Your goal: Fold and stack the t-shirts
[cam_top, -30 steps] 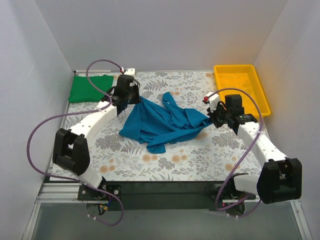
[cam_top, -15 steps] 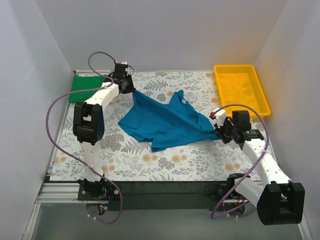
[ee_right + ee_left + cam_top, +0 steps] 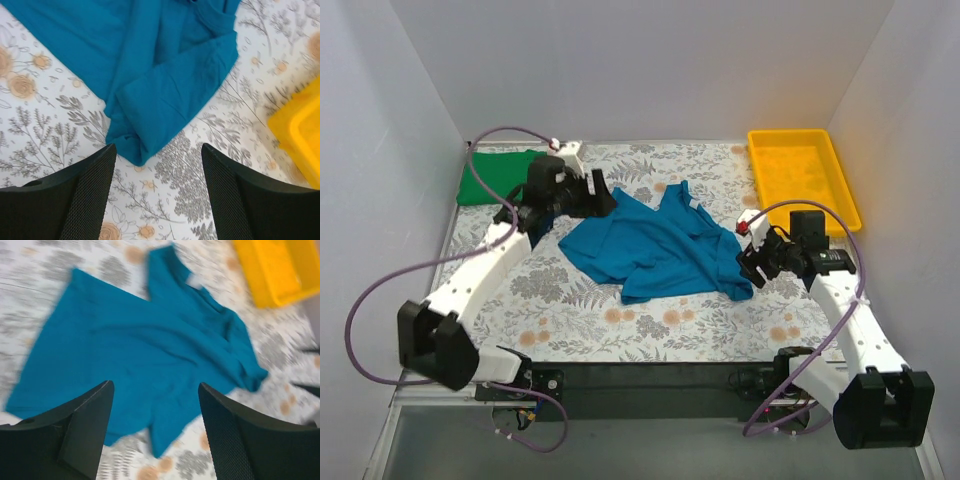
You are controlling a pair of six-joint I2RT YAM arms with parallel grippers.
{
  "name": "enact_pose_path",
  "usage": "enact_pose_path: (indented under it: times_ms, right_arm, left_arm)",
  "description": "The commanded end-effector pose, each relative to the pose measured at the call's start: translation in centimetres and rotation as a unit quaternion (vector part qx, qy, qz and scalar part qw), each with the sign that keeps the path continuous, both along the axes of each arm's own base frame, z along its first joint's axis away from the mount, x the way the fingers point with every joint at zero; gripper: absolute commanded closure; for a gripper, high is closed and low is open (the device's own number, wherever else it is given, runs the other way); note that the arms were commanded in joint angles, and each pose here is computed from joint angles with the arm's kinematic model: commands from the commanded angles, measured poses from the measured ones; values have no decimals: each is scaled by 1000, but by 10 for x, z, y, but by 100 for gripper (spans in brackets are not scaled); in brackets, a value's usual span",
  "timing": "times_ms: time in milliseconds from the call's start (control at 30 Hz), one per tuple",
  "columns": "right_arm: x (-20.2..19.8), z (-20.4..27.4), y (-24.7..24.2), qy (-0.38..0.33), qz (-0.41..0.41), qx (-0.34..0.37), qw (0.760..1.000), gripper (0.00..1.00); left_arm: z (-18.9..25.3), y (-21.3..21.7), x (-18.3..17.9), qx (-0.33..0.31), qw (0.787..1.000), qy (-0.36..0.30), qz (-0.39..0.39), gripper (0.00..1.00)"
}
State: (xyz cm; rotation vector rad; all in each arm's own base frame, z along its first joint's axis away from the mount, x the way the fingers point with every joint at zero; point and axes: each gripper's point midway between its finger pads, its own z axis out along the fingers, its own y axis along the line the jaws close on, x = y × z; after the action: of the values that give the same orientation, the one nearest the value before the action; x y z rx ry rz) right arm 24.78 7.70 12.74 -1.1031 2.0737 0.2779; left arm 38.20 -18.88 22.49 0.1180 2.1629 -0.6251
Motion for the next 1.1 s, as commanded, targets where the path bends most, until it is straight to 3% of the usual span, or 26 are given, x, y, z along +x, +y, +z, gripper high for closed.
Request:
enact_pose_path:
  times_ms: [0, 100, 233, 500, 767, 900, 1067]
  right_arm:
    - [5, 5, 30, 28, 64, 69, 995, 26]
    - [14, -5, 37, 64, 65, 85, 992, 32]
    - [18, -16, 44, 81, 78, 70, 991, 33]
    - [27, -43, 47, 110, 65, 24, 992, 36]
    - [28, -55, 46, 123, 57, 12, 991, 39]
    - [32, -59, 44, 124, 47, 1, 991, 43]
    - [42, -66, 41, 134, 25, -11, 991, 53]
  left_arm:
    - [-69, -33, -96, 20, 992, 109, -65, 34]
    - [-112, -38, -149, 27, 983, 176, -36, 35]
    - [-135, -30, -175, 21, 979, 202, 17, 35]
    - [-157, -49, -175, 23, 975, 222, 8, 35]
    - [-177, -55, -165, 66, 973, 221, 8, 37]
    - [-177, -57, -159, 76, 974, 213, 6, 57]
    - [-176, -64, -155, 77, 975, 207, -9, 67]
